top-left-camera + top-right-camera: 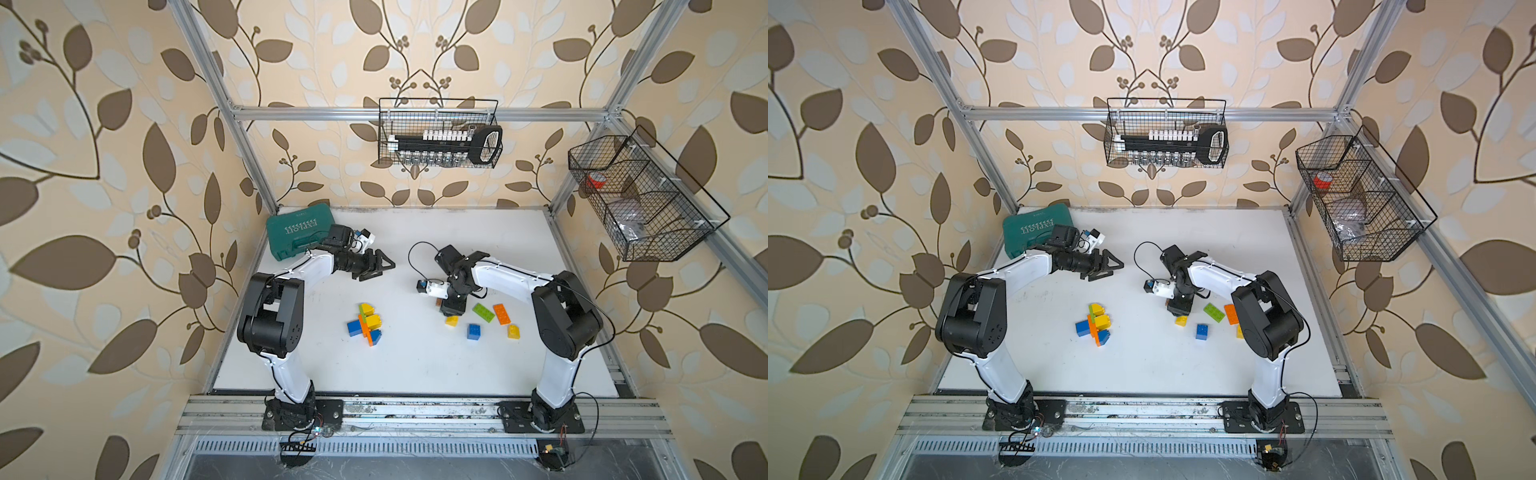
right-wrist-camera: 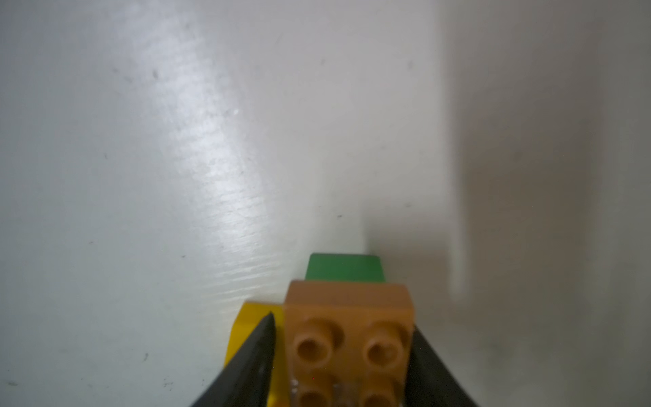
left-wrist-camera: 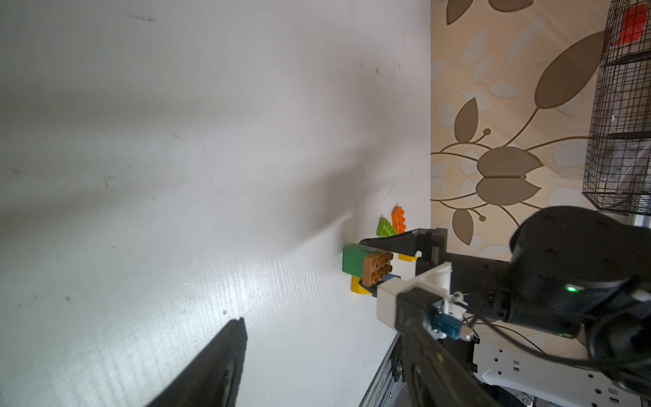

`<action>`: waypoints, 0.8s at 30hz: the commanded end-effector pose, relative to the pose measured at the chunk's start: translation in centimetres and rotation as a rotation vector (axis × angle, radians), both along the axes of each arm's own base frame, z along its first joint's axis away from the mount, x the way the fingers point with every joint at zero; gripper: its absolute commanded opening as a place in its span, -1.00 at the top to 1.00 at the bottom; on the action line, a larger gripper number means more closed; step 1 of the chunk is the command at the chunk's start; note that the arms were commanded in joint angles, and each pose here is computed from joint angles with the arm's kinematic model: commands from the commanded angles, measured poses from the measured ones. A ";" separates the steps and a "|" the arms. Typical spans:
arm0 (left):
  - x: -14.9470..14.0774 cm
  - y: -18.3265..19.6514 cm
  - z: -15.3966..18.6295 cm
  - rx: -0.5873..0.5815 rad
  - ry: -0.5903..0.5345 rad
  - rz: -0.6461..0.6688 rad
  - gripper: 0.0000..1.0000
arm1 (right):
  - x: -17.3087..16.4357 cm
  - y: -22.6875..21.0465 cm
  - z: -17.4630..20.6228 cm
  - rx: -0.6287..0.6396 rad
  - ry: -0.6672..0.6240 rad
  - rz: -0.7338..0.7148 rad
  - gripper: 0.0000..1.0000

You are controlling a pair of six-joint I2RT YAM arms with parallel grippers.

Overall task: Assemble a fork with lego
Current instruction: Assemble the lego brick with the lego brick.

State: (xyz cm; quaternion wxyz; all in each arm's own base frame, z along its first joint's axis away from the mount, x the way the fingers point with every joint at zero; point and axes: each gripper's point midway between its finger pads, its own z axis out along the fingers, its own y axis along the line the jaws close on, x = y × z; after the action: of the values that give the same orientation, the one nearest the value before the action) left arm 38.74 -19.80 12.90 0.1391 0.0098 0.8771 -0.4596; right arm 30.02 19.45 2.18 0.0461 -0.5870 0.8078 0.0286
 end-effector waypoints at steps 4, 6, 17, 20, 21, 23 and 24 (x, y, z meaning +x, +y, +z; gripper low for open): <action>0.7 0.5 3.1 -0.005 -0.120 0.019 -0.60 | -0.2 1.4 2.4 0.103 -0.022 -0.017 -0.99; 0.9 0.7 3.8 -0.003 -0.153 0.036 -0.71 | 0.2 1.3 3.0 0.117 -0.051 -0.027 -0.99; 0.5 1.5 6.8 0.042 -0.180 0.115 -0.98 | 1.7 1.6 9.6 0.377 -0.157 -0.223 -0.99; -0.6 0.8 8.7 -0.039 -0.193 0.063 -0.98 | 0.8 2.3 12.3 0.529 -0.106 -0.267 -0.99; -1.0 0.4 9.4 -0.104 -0.183 0.037 -0.98 | 0.9 2.4 13.3 0.574 -0.113 -0.302 -0.99; -1.1 0.2 10.4 -0.270 -0.126 0.020 -0.98 | 1.7 2.2 15.6 0.691 -0.142 -0.434 -0.99; -1.1 0.0 10.6 -0.323 -0.109 0.007 -0.98 | 1.9 1.9 16.2 0.713 -0.166 -0.478 -0.99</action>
State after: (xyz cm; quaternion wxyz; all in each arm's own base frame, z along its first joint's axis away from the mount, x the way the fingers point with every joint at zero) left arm 38.41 -19.28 20.42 0.2094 0.0014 0.8356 -0.5079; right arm 32.01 20.40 16.01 0.2854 -0.4103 0.8481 0.1757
